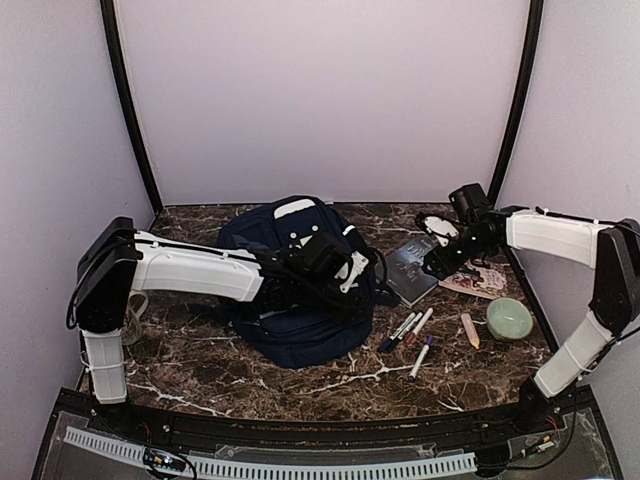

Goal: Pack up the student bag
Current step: Adjust the largest pocket of the student bag, then pick up the book from the corner of the board.

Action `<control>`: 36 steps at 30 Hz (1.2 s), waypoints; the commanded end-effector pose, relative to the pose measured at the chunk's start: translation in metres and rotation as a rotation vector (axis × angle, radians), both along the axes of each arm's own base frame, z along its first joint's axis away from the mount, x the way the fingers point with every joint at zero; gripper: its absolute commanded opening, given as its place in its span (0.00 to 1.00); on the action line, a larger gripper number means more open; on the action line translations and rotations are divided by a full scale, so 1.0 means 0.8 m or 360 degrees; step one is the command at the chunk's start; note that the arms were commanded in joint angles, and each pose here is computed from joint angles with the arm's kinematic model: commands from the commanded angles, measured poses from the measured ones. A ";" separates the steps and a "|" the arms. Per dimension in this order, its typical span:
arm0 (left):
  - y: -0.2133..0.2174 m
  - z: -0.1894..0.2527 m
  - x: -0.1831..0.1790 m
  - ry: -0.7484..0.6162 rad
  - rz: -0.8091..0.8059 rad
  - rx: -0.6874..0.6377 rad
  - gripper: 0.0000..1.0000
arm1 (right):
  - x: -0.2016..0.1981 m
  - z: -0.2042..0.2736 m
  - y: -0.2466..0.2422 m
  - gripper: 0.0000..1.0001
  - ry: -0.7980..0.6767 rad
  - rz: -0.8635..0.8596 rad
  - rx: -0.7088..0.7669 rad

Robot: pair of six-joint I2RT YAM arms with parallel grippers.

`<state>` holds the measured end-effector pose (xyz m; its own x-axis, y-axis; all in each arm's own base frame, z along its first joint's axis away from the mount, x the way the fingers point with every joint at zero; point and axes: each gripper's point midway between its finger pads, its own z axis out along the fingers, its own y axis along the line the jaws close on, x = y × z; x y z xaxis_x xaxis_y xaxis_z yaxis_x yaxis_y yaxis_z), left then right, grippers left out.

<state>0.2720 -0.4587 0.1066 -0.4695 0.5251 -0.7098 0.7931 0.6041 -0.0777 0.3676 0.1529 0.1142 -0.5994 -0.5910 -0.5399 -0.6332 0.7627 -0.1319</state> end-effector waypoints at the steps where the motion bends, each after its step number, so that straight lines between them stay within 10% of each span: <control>1: -0.017 -0.012 0.005 -0.0008 0.0010 -0.0012 0.51 | 0.014 -0.013 -0.043 0.77 -0.0173 -0.0024 -0.0366; 21: 0.056 -0.111 0.001 0.0088 0.0260 0.0367 0.54 | 0.021 -0.100 -0.081 0.78 -0.0067 0.0051 -0.0795; 36: 0.064 -0.112 0.003 0.0080 0.0286 0.0380 0.54 | 0.039 -0.021 -0.058 0.13 -0.0255 0.0041 -0.0615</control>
